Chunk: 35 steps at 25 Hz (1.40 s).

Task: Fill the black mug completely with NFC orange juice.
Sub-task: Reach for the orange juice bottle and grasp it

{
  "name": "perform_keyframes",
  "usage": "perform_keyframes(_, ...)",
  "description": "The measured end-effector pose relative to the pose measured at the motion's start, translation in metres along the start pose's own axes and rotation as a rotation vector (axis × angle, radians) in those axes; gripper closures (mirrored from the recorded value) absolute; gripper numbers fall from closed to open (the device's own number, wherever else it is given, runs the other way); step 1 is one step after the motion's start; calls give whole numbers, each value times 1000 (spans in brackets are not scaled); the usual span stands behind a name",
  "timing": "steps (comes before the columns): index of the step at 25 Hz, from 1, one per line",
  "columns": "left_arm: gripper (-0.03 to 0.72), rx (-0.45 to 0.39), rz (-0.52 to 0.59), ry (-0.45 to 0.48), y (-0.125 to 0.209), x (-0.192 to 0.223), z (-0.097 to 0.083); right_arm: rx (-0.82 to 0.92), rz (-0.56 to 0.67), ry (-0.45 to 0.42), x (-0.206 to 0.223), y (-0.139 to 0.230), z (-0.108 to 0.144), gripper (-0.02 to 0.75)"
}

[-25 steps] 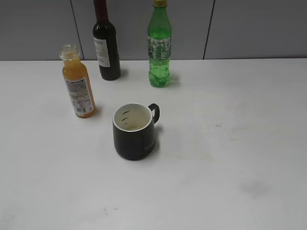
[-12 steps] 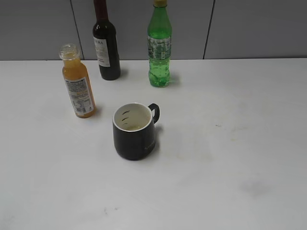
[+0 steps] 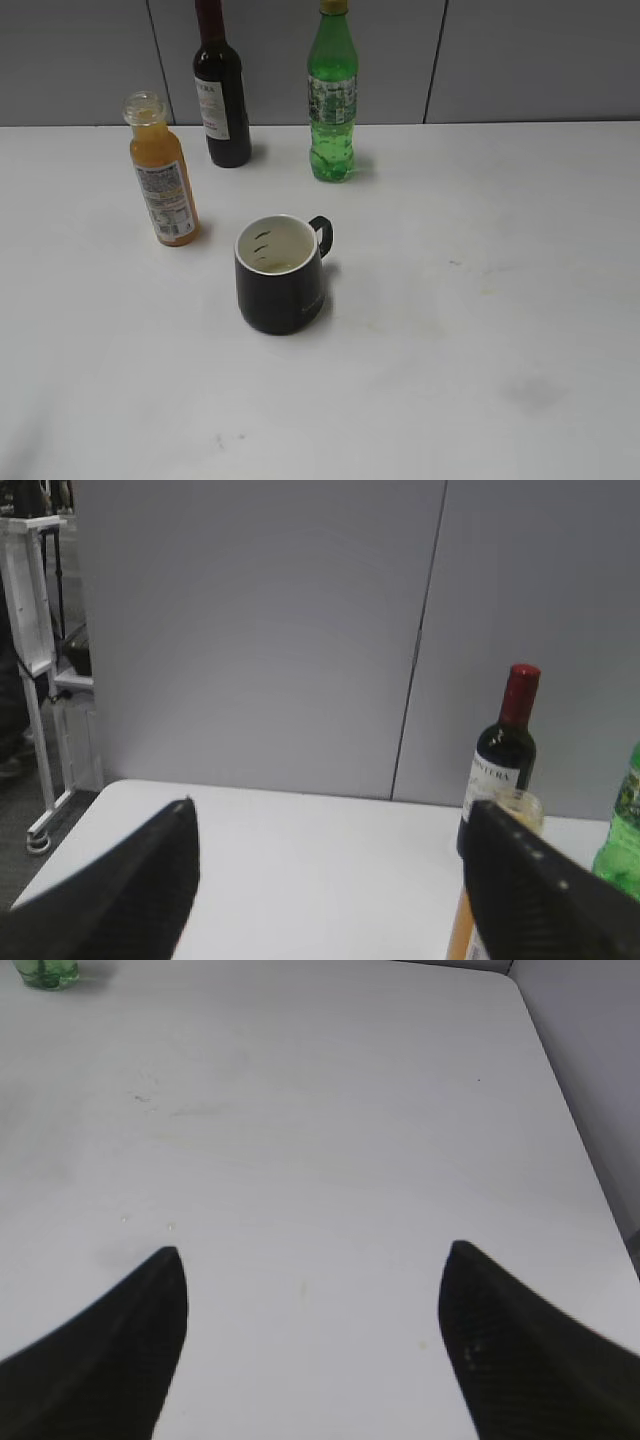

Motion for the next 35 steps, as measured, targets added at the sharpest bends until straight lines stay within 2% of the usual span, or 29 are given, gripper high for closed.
perform_keyframes(3, 55, -12, -23, -8, 15, 25, 3, -2, 0, 0, 0, 0, 0, 144)
perform_keyframes(9, 64, -8, 29, 3, 56, 67, 2, -2, 0, 0, 0, 0, 0, 144)
perform_keyframes(17, 78, 60, 37, 163, 97, 113, -37, -3, 0, 0, 0, 0, 0, 144)
perform_keyframes(22, 78, 69, 135, 256, 146, 133, -59, -3, 0, 0, 0, 0, 0, 144)
perform_keyframes(27, 78, 75, 192, 303, 178, 157, -72, -3, 0, 0, 0, 0, 0, 144)
perform_keyframes(35, 78, 88, 187, 342, 194, 207, -88, -3, 0, 0, 0, 0, 0, 144)
Point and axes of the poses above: a point on each arm's last joint axis where the gripper is mounted, x pointing out along that axis toward the gripper, z along the wrist's bending axis when the last joint is at zero, y = z × x, the point moved 8 cm from there along x, pointing out along that axis toward the gripper, and after that the axes turned 5 degrees about -x, right-handed, at the moved point
